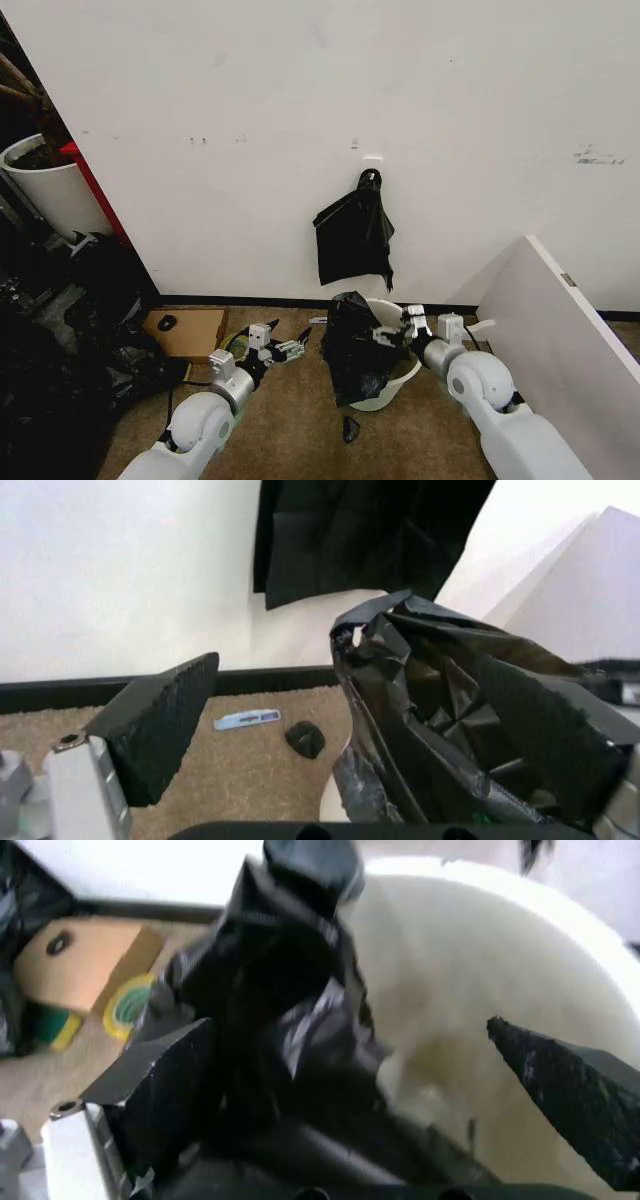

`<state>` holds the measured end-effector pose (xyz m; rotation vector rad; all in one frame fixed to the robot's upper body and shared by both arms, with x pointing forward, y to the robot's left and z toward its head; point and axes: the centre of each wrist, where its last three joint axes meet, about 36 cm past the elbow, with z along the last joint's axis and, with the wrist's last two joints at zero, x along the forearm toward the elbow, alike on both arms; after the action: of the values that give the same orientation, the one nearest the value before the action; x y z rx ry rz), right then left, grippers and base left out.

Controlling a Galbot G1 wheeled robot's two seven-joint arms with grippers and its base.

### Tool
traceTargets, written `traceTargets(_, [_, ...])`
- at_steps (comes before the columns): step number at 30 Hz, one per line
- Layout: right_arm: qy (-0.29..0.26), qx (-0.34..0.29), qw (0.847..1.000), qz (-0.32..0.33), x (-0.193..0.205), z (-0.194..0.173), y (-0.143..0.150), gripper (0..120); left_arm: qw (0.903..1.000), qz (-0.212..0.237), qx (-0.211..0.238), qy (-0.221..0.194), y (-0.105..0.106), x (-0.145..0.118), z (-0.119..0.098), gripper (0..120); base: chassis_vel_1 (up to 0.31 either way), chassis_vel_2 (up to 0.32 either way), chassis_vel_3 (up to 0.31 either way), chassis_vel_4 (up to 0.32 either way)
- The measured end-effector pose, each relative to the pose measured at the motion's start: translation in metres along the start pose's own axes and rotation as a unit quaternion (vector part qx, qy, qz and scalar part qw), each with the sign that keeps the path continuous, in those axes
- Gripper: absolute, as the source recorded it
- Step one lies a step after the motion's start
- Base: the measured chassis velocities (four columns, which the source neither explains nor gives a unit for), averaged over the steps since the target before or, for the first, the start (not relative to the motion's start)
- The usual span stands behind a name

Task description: Place the garbage bag over the trash bin.

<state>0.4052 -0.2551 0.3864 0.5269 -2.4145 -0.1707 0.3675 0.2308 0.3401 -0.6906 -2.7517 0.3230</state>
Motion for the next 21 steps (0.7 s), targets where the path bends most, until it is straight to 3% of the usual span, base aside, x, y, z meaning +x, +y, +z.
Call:
traceTargets(7, [0.018,-0.009,1.000,-0.007,-0.014,0.000,0.000,86,1.0000,-0.005,0.001,-0.001,-0.003,0.002,0.001,100,0.000,0.000,0.000,0.000])
traceTargets(12, [0.035,-0.007,0.999,-0.004,-0.013,-0.004,0.004,63,1.0000,-0.004,0.006,-0.004,-0.005,0.002,-0.003,100,0.000,0.000,0.000,0.000])
traceTargets(21, [0.029,0.003,0.999,0.015,-0.005,-0.011,0.005,35,0.9999,0.006,0.006,0.009,-0.009,0.000,0.005,100,0.000,0.000,0.000,0.000])
